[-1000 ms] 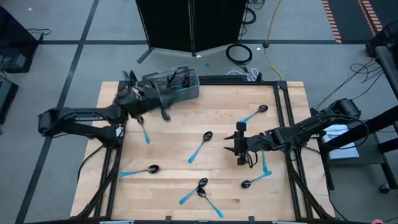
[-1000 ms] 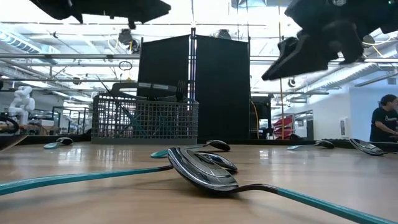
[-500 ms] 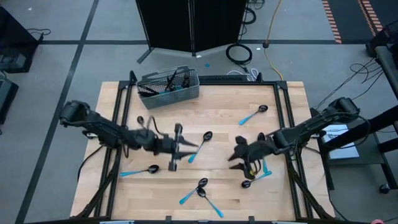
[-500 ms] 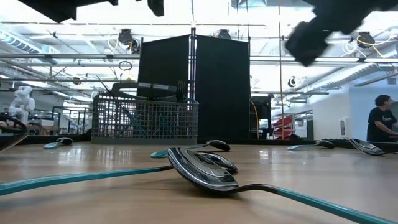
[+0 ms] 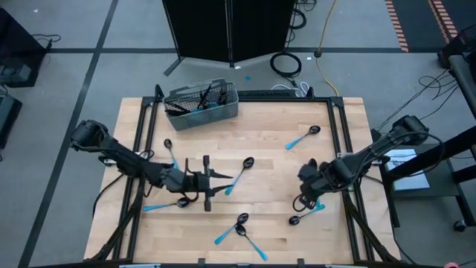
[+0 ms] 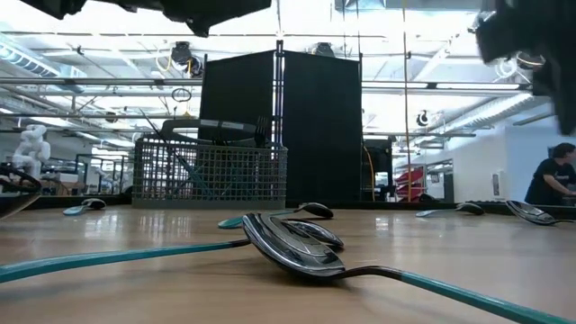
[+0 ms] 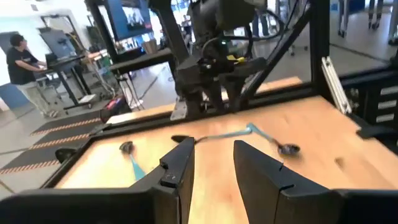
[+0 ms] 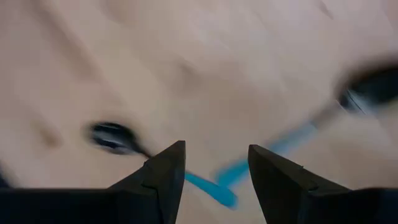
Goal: Sort silverware
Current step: Put the blue spoon into the silverware basket
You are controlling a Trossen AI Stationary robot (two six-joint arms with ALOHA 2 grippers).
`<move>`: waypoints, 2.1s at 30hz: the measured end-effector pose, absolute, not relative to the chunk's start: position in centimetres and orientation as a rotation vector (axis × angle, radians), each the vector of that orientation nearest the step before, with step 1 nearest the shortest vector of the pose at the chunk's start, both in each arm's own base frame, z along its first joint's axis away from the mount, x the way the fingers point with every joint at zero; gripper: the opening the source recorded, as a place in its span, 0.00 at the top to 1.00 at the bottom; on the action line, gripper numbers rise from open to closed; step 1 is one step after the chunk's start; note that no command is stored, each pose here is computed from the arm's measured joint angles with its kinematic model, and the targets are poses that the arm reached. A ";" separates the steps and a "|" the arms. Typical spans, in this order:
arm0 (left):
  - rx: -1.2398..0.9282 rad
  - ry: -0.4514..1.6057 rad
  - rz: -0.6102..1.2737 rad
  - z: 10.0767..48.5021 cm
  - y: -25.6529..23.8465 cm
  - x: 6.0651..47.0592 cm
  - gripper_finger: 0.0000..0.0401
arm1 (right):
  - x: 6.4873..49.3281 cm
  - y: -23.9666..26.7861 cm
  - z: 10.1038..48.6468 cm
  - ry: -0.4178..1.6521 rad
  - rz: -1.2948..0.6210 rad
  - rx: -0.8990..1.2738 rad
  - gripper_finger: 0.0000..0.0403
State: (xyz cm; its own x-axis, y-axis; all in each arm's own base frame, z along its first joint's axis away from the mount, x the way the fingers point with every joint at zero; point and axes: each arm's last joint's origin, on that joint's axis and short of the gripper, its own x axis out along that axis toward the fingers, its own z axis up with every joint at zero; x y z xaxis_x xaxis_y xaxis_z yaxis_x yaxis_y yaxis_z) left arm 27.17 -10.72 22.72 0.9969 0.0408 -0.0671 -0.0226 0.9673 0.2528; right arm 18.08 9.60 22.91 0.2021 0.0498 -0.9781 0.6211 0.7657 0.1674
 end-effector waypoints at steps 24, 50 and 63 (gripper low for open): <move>0.228 0.108 -0.081 22.1 -9.8 27.8 0.73 | 14.6 6.0 14.3 1.331 -0.881 0.806 0.58; 0.011 0.001 -0.008 23.2 -9.2 28.0 0.73 | 16.1 6.4 15.3 1.236 -0.745 0.730 1.00; -0.624 -0.042 0.308 20.5 -6.7 30.3 0.73 | 20.7 7.3 20.8 0.841 -0.543 0.478 1.00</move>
State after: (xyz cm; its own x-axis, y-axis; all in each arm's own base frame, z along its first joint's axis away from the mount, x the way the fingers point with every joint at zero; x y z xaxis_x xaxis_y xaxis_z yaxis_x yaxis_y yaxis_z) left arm 30.29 -6.66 20.53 0.9535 0.2964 -0.0535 -0.2712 0.7675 -0.5809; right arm 20.70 7.32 20.79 0.5480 -0.2568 -0.7961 0.6194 0.7642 0.1798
